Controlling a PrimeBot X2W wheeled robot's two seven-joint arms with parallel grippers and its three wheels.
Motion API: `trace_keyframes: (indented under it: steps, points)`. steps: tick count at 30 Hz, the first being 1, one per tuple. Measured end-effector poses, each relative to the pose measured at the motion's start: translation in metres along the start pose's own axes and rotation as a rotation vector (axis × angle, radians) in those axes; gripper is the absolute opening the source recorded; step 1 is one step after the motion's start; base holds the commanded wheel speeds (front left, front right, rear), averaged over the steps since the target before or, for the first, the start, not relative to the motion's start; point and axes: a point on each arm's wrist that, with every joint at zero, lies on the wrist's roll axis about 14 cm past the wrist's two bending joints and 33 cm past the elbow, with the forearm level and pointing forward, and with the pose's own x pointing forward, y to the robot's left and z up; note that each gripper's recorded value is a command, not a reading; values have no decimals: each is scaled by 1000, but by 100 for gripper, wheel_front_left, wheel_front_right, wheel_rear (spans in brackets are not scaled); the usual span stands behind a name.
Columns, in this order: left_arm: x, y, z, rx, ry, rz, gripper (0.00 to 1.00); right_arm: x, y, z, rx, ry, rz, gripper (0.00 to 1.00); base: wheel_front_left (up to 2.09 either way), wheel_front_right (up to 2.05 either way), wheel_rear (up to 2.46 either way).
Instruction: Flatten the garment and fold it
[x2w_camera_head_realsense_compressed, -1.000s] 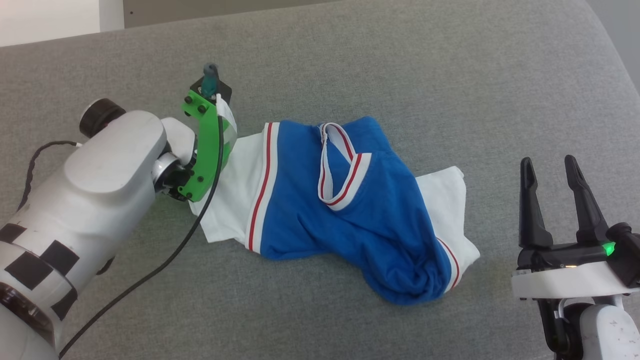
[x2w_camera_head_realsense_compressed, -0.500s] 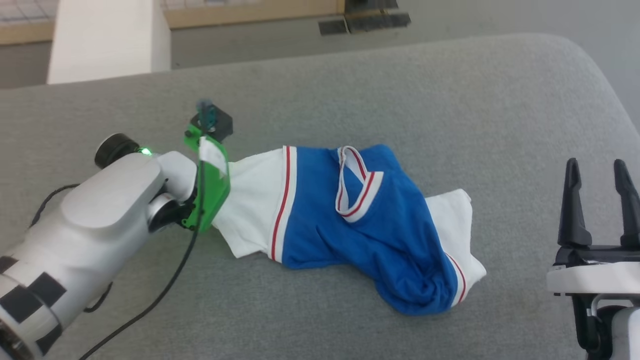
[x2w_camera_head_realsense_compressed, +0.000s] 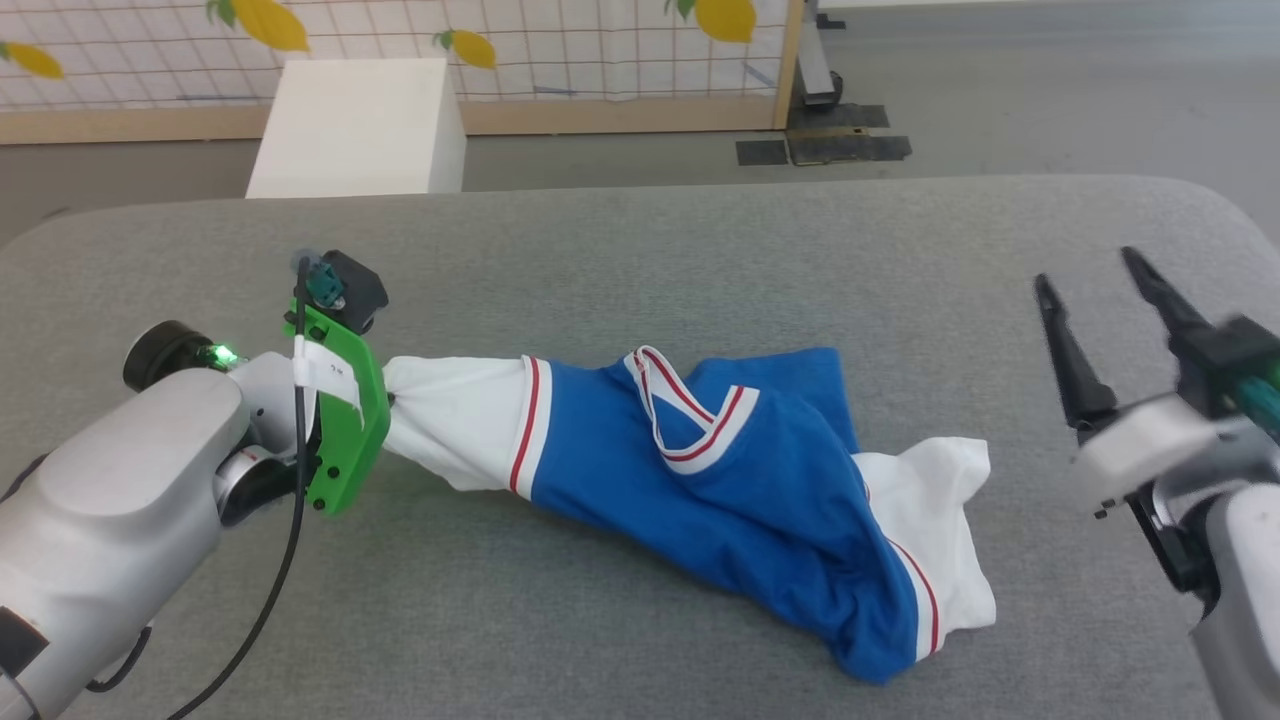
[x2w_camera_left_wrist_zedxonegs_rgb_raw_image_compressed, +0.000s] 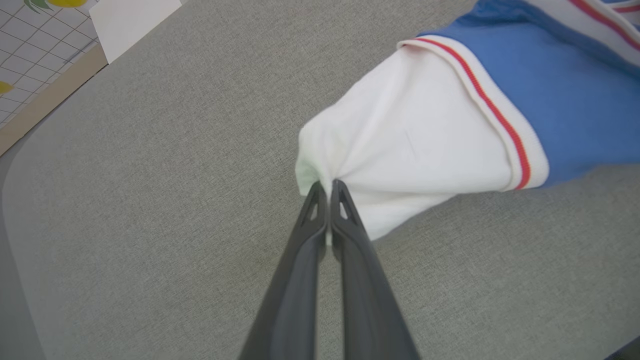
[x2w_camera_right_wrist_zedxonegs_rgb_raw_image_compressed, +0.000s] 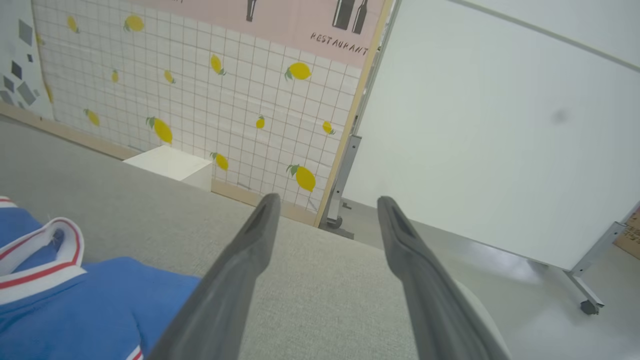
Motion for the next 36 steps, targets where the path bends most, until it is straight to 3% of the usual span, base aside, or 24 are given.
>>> trace_keyframes:
  steps: [4, 8, 12, 17, 26, 32, 33, 34, 36]
  points:
    - [-4, 2, -4, -13, -9, 9, 0, 13, 21, -25, -42, 241, 175, 100, 0, 0, 0]
    - [0, 0, -6, -26, -13, 0, 0, 1, 34, -63, -69, 541, 309, 100, 0, 0, 0]
    - [7, -2, -6, -36, -17, -10, 0, -10, 28, -87, -143, 773, 382, 100, 0, 0, 0]
    - [14, 2, 1, -34, -29, -11, 0, -21, 39, -115, -78, 1000, 449, 100, 0, 0, 0]
    - [33, 12, 1, -52, -25, -16, 0, -32, 82, -173, -16, 1181, 550, 100, 0, 0, 0]
    - [44, 16, -10, -77, -2, -19, 0, -29, 96, -192, -9, 1209, 591, 100, 0, 0, 0]
    - [45, 17, -13, -81, 3, -16, 0, -28, 97, -193, -8, 1209, 597, 20, 0, 0, 0]
    - [44, 19, -14, -84, 5, -11, 0, -27, 98, -193, -3, 1204, 599, 0, 0, 0, 0]
    - [43, 21, -16, -86, 7, -3, 0, -24, 97, -191, 5, 1179, 592, 0, 0, 0, 0]
